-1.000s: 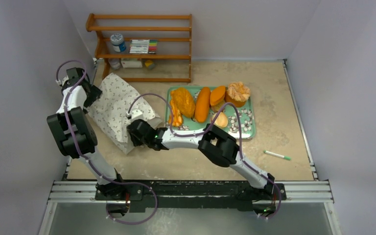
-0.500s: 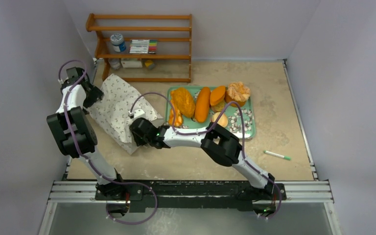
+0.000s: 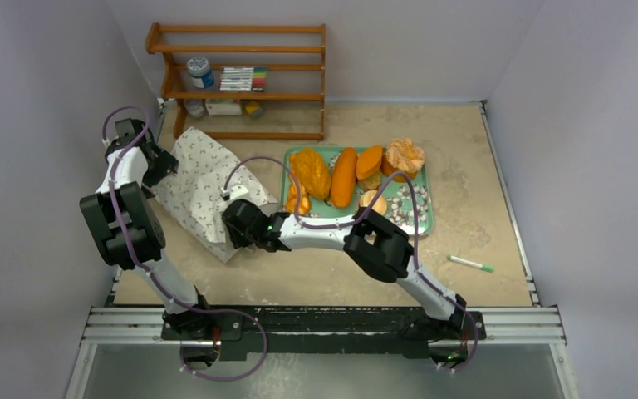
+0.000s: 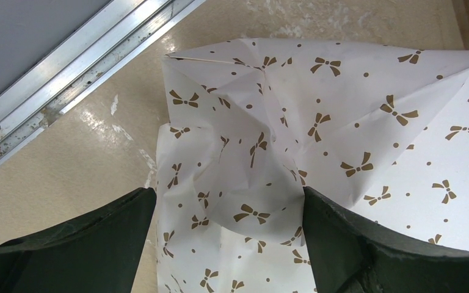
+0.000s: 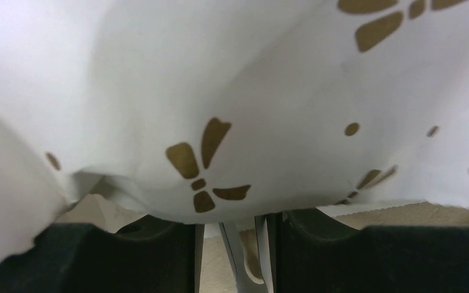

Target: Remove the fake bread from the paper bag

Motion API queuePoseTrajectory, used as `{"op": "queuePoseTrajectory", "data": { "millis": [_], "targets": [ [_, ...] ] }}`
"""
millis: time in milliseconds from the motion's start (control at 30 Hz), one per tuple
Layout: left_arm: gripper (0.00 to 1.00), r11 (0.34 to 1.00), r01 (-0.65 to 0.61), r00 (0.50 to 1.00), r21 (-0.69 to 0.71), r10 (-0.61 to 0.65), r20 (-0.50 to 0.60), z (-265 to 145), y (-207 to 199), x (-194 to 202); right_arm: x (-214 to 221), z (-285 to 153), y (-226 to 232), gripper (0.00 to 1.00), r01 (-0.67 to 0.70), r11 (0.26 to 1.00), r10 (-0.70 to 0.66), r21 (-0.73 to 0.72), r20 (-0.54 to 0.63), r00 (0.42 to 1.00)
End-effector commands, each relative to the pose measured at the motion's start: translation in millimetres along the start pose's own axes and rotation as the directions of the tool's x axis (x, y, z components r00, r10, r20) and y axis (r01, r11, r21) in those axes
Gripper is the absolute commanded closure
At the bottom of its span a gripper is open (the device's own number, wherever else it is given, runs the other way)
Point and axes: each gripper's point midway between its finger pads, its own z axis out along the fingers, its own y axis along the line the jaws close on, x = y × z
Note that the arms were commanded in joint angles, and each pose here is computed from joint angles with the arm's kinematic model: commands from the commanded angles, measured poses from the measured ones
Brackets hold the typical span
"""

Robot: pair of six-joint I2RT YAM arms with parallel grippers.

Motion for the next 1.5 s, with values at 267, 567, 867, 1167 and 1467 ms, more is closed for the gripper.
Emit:
{"op": "queuePoseTrajectory", "data": {
  "millis": [267, 567, 867, 1167, 1467],
  "targets": [
    [0.13, 0.998, -0.049, 0.995, -0.046, 0.045, -0.092, -9, 22, 31, -60, 22, -10, 0.57, -0.054, 0.997, 0.050, 0.052, 0.086, 0.995],
    [0.13, 0.998, -0.052, 0.993, -0.043, 0.048, -0.104, -5, 21, 33, -77, 22, 2, 0.53, -0.082, 0.997, 0.083, -0.012, 0.113, 0.990],
    [0.13, 0.998, -0.041, 0.993, -0.038, 0.037, -0.111, 4, 20, 37, -90, 4, -21, 0.55, -0.126, 0.992, 0.128, -0.024, 0.153, 0.980],
    [0.13, 0.999, -0.027, 0.992, -0.018, 0.024, -0.126, 10, 17, 43, -88, 9, -32, 0.55, -0.195, 0.981, 0.189, 0.012, 0.193, 0.963],
    [0.14, 1.000, -0.008, 0.989, 0.013, 0.010, -0.145, 16, 17, 60, -97, 28, -18, 0.52, -0.166, 0.986, 0.161, 0.007, 0.190, 0.968]
  ]
}}
